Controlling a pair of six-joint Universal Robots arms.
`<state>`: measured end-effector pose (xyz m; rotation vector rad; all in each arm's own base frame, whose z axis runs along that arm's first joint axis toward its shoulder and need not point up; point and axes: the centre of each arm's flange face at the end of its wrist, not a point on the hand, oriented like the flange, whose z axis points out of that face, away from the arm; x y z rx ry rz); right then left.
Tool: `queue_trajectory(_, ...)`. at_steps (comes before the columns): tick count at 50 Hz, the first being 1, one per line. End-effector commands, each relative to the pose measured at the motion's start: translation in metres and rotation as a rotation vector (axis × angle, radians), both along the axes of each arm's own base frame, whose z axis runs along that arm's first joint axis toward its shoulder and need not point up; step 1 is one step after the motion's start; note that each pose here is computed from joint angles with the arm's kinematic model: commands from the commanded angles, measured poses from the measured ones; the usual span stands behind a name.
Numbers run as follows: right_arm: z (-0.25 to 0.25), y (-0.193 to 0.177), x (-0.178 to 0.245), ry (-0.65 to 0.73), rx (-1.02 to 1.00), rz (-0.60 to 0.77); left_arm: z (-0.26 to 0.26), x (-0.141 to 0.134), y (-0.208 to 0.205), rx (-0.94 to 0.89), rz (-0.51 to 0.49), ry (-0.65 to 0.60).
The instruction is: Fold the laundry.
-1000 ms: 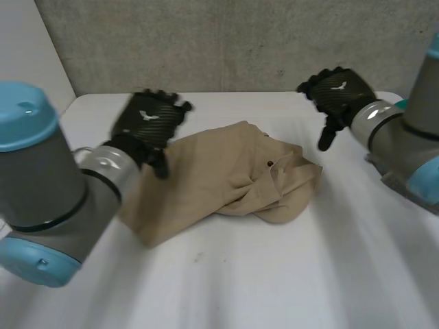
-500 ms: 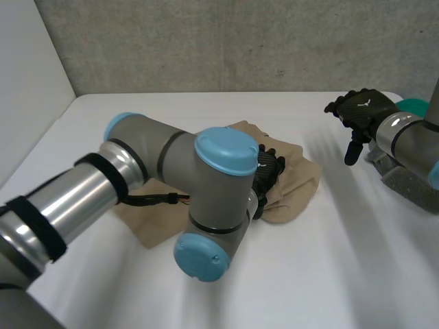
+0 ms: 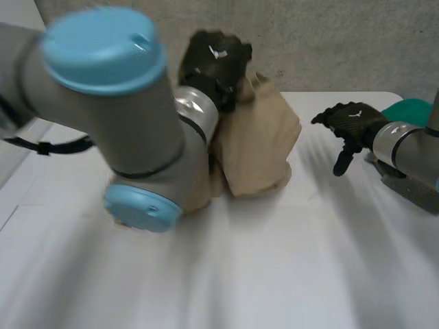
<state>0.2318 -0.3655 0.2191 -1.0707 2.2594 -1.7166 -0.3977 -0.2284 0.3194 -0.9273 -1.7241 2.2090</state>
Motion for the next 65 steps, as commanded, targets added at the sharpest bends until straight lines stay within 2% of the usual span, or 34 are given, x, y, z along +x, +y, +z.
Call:
queue_trajectory(1, -0.021, 0.030, 0.035, -0.214, 0.175, 0.059, 0.022, 0.015, -0.003, -0.022, -0.009, 0.047)
queue_trajectory(6, -0.044, 0.053, 0.075, -0.391, 0.256, 0.104, 0.028, 0.020, -0.005, -0.011, -0.001, 0.072)
queue_trajectory(14, -0.063, 0.092, 0.112, -0.491, 0.424, 0.143, 0.028, 0.022, -0.007, -0.009, 0.018, 0.082)
queue_trajectory(17, -0.057, 0.086, 0.112, -0.520, 0.401, 0.119, 0.030, 0.026, -0.010, -0.008, 0.034, 0.086)
queue_trajectory(21, -0.023, 0.052, 0.096, -0.573, 0.208, 0.000, 0.040, 0.037, -0.017, -0.013, 0.068, 0.119)
queue_trajectory(22, 0.005, 0.036, 0.083, -0.580, 0.070, -0.047, 0.041, 0.041, -0.019, -0.011, 0.079, 0.128)
queue_trajectory(25, 0.052, 0.023, 0.069, -0.584, -0.115, -0.071, 0.055, 0.056, -0.029, -0.014, 0.113, 0.197)
queue_trajectory(27, 0.094, 0.021, 0.061, -0.587, -0.259, -0.060, 0.063, 0.065, -0.038, -0.004, 0.126, 0.265)
queue_trajectory(31, 0.140, 0.027, 0.060, -0.609, -0.392, -0.037, 0.068, 0.082, -0.055, 0.038, 0.149, 0.380)
queue_trajectory(35, 0.156, 0.032, 0.060, -0.612, -0.420, -0.033, 0.053, 0.090, -0.070, 0.128, 0.150, 0.460)
queue_trajectory(37, 0.154, 0.033, 0.061, -0.600, -0.406, -0.034, 0.040, 0.091, -0.076, 0.175, 0.153, 0.471)
queue_trajectory(42, 0.124, 0.038, 0.072, -0.544, -0.315, -0.021, -0.032, 0.093, -0.092, 0.374, 0.201, 0.433)
queue_trajectory(46, 0.066, 0.046, 0.087, -0.445, -0.183, -0.003, -0.086, 0.098, -0.097, 0.504, 0.251, 0.362)
queue_trajectory(52, -0.004, 0.059, 0.102, -0.308, -0.053, 0.035, -0.140, 0.103, -0.090, 0.656, 0.269, 0.265)
queue_trajectory(57, -0.031, 0.065, 0.111, -0.245, -0.014, 0.053, -0.143, 0.115, -0.091, 0.697, 0.307, 0.236)
queue_trajectory(62, -0.012, 0.060, 0.109, -0.234, -0.073, 0.004, -0.105, 0.134, -0.096, 0.631, 0.348, 0.260)
queue_trajectory(65, 0.014, 0.061, 0.104, -0.225, -0.133, -0.016, -0.073, 0.139, -0.090, 0.556, 0.330, 0.267)
